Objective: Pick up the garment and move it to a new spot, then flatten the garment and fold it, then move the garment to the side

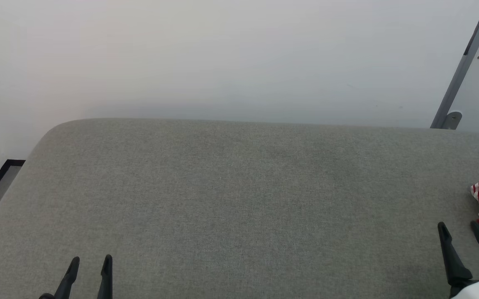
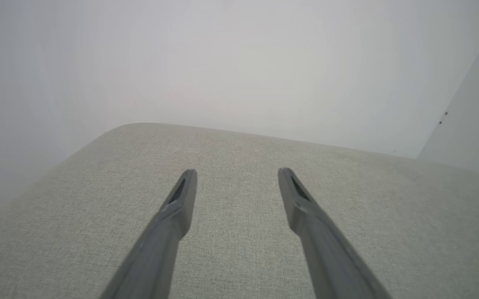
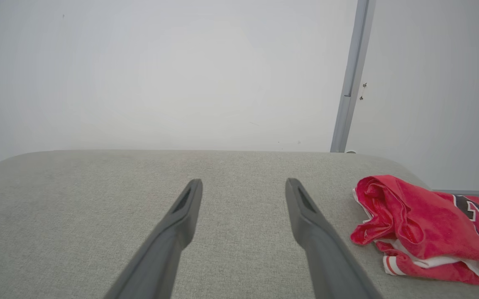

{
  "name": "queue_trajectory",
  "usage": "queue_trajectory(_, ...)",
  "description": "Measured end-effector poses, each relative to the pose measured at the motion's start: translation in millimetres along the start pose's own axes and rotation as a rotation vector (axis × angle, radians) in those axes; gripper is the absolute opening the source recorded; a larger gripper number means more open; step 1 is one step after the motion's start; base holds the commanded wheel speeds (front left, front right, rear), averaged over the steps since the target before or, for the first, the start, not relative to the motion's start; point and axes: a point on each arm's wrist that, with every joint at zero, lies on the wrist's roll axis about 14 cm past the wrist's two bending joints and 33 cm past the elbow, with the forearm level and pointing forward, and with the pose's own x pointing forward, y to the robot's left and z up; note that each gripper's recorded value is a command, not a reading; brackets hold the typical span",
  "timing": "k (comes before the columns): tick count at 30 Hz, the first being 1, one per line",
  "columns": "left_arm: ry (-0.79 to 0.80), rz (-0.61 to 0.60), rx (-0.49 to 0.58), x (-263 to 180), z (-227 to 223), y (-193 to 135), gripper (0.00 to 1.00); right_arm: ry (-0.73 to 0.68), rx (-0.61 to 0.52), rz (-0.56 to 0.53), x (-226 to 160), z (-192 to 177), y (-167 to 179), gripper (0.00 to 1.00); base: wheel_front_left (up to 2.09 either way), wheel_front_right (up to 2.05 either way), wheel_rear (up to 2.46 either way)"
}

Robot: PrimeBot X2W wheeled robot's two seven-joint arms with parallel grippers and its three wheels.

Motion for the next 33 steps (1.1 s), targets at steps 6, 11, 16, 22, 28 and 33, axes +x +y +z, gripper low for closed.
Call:
queue_trajectory(6, -0.003, 0.005, -0.008, 0, 0, -1, 1.0, -0.013, 0.004, -0.011, -1, 5, -2, 1.0, 0.0, 0.0, 0.0)
queue_trajectory(11, -0.002, 0.005, -0.009, 0, 0, -1, 1.0, -0.016, 0.007, -0.011, -1, 6, -1, 1.0, 0.0, 0.0, 0.0)
queue_trajectory(16, 0.001, 0.007, -0.009, 0, -1, 0, 1.0, -0.015, 0.011, -0.01, -1, 6, 0, 1.0, 0.0, 0.0, 0.0)
queue_trajectory(22, 0.006, 0.009, -0.011, 1, -3, 0, 1.0, -0.015, 0.006, -0.005, -1, 7, 2, 1.0, 0.0, 0.0, 0.0)
queue_trajectory(28, 0.008, 0.014, -0.011, 1, -3, 1, 0.0, -0.007, 0.004, -0.003, -1, 6, 3, 0.0, 0.0, 0.0, 0.0)
queue_trajectory(33, 0.058, 0.025, -0.038, -3, -20, -2, 0.0, 0.059, 0.038, -0.013, -9, -18, 7, 0.0, 0.0, 0.0, 0.0)
